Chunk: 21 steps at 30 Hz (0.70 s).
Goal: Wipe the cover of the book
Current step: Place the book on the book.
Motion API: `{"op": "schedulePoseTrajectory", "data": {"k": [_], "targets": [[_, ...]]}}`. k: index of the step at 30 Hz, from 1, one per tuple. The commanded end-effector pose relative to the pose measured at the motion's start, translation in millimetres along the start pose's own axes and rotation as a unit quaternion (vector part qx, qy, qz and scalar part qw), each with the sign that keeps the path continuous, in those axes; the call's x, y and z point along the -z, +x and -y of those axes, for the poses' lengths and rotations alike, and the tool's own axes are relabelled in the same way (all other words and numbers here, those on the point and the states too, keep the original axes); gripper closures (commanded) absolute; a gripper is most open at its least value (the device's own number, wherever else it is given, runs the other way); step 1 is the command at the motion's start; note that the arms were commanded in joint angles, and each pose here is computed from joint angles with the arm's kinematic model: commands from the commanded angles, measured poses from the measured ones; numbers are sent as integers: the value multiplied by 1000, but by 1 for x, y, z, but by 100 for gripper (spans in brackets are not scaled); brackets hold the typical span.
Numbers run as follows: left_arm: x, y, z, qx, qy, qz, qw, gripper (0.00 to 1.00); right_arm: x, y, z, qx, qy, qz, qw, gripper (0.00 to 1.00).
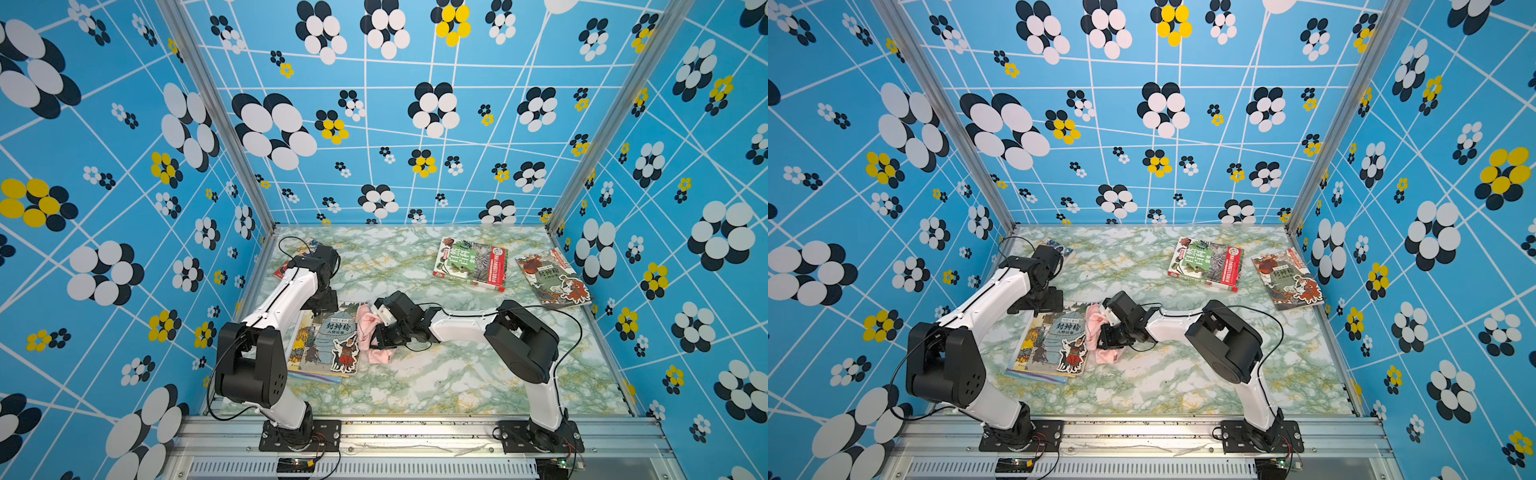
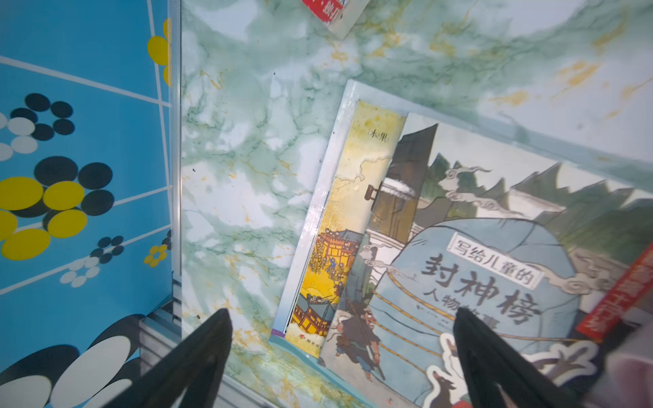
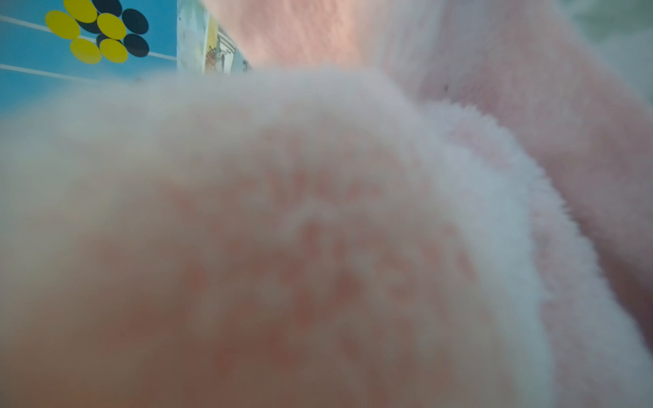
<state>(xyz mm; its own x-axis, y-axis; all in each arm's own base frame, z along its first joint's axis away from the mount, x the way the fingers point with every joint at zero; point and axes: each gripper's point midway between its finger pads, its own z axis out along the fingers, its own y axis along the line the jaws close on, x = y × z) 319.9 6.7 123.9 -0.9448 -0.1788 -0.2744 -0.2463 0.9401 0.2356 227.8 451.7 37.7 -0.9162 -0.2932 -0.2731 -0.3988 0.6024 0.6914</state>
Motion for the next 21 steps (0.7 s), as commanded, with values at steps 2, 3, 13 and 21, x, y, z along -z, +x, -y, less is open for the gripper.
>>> {"op": "schedulePoseTrajectory", "data": {"k": [2, 3, 13, 21], "targets": [[25, -54, 14, 71, 93, 86, 989, 1, -5, 8, -23, 39, -39, -22, 998, 100], [28, -66, 17, 86, 112, 99, 985, 1, -5, 8, -26, 41, -47, -21, 998, 100], [-2, -181, 35, 77, 164, 194, 964, 1, 9, 0, -24, 78, -22, -6, 997, 100], [-42, -235, 39, 104, 310, 224, 918, 1, 72, -13, 16, 51, 40, 53, 996, 100]]}}
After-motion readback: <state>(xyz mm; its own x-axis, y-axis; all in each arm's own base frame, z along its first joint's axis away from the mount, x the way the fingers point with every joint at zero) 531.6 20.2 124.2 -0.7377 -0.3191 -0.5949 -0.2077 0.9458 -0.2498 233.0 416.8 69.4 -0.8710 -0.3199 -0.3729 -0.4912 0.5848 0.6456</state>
